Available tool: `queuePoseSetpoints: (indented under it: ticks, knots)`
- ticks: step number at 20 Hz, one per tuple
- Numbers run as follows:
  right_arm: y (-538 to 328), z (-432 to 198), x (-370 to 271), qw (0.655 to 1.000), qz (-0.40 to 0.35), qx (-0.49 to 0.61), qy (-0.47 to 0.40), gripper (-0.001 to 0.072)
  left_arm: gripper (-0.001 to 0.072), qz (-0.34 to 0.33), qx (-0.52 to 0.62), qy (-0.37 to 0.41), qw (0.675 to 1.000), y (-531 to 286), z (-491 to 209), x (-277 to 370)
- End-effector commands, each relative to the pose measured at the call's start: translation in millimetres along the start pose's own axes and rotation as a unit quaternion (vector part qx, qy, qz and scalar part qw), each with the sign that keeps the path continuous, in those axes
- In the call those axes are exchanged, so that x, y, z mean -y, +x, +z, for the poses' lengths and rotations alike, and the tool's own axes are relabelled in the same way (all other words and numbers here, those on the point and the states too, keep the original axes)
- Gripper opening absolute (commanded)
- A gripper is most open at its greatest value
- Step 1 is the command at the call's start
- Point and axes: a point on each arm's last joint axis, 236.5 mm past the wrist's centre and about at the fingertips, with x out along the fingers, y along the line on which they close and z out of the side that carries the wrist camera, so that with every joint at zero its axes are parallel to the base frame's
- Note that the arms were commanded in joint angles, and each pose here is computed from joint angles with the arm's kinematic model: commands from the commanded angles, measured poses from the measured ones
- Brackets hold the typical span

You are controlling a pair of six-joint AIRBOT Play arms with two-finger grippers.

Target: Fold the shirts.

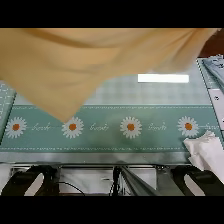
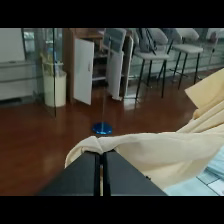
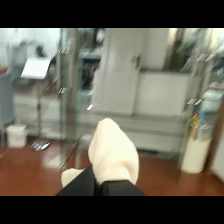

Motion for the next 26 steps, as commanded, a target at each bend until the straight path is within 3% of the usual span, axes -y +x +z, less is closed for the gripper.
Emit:
queuePoseSetpoints:
  ticks: [1, 5, 7, 13, 15, 18, 20, 26]
  knots:
    - [-93.0, 40.8, 34.8, 0.995, -0.097, 0.015, -0.008, 0.0029, 0.0023, 0.039, -0.01, -0.004, 0.999, -57.5, 12.6, 20.6]
    - [-141.1, -37.1, 65.8, 0.971, -0.173, -0.164, -0.002, 0.0029, 0.0023, 0.12, -0.117, -0.023, 0.986, -102.3, -43.2, 14.8]
    - [-149.8, -68.3, 60.2, 0.958, -0.163, -0.234, 0.001, 0.0029, 0.0023, 0.144, -0.175, -0.03, 0.973, -114.5, -71.9, 13.3]
    - [-130.4, -122.1, 17.7, 0.935, -0.065, -0.347, 0.014, 0.0028, 0.0022, 0.088, -0.226, -0.067, 0.968, -95.8, -100.8, 38.6]
    - [-111.7, -157.0, 18.6, 0.913, -0.053, -0.404, 0.0, 0.0029, 0.0023, 0.088, -0.265, -0.093, 0.956, -85.8, -127.9, 25.6]
    - [-70.2, -234.4, 34.9, 0.861, -0.055, -0.505, -0.024, 0.0029, 0.0022, 0.079, -0.368, -0.13, 0.917, -67.8, -202.1, -11.2]
    - [-14.4, -287.5, 43.6, 0.85, -0.052, -0.523, -0.032, 0.0029, 0.0023, 0.108, -0.429, -0.151, 0.884, -54.8, -264.7, -59.0]
    - [134.6, -425.9, 51.9, 0.854, -0.026, -0.518, -0.032, 0.0029, 0.0024, 0.164, -0.385, -0.189, 0.889, 44.7, -365.5, -185.7]
